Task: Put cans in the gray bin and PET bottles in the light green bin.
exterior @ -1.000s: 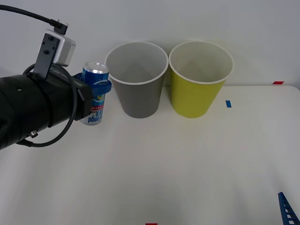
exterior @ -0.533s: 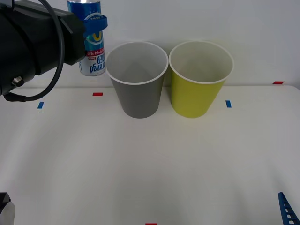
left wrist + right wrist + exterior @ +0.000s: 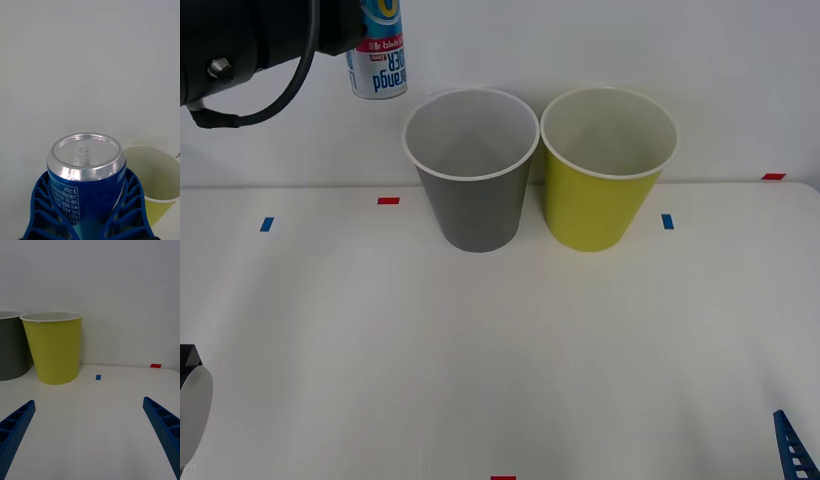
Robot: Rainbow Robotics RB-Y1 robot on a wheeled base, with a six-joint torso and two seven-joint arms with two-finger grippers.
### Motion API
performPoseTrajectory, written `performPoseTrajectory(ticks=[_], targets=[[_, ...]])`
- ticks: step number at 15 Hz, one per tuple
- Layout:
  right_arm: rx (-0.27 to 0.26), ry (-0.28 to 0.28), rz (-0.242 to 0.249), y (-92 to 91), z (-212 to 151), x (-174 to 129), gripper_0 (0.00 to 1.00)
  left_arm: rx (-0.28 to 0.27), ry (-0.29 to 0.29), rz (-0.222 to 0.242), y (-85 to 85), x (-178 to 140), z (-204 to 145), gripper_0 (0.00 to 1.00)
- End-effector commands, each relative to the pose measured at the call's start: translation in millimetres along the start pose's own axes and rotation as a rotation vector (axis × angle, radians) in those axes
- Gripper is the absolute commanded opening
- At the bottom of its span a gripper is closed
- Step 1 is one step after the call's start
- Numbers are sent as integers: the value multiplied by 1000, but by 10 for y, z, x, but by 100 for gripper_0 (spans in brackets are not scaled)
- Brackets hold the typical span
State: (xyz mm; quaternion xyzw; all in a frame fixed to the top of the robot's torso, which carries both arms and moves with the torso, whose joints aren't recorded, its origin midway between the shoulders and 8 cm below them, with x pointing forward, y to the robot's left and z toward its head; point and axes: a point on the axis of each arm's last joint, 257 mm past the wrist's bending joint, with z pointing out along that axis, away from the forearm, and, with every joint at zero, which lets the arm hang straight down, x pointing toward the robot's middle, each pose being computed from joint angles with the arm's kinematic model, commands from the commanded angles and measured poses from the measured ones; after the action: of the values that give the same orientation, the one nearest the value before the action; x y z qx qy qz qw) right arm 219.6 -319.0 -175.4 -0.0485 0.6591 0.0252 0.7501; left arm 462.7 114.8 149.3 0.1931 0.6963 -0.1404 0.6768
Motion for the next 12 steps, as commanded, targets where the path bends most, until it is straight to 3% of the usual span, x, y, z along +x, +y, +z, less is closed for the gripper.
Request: performPoseTrajectory(ticks=[1, 3, 6, 8, 10, 12], targets=[[0, 0, 0, 0, 0, 0, 100, 3, -7, -29, 113, -120, 176, 0], [0, 0, 0, 0, 0, 0, 100, 9, -6, -62, 190, -117, 297, 0], [0, 0, 0, 0, 0, 0, 100, 61, -30, -153, 271, -101, 568, 0], [0, 0, 0, 0, 0, 0, 100, 62, -43, -86, 267, -26, 790, 0], [0, 0, 0, 0, 0, 0, 100, 60, -61, -81, 253, -2, 912, 0], [0, 0, 0, 0, 0, 0, 100, 45, -80, -46, 211, 12, 1001, 0]])
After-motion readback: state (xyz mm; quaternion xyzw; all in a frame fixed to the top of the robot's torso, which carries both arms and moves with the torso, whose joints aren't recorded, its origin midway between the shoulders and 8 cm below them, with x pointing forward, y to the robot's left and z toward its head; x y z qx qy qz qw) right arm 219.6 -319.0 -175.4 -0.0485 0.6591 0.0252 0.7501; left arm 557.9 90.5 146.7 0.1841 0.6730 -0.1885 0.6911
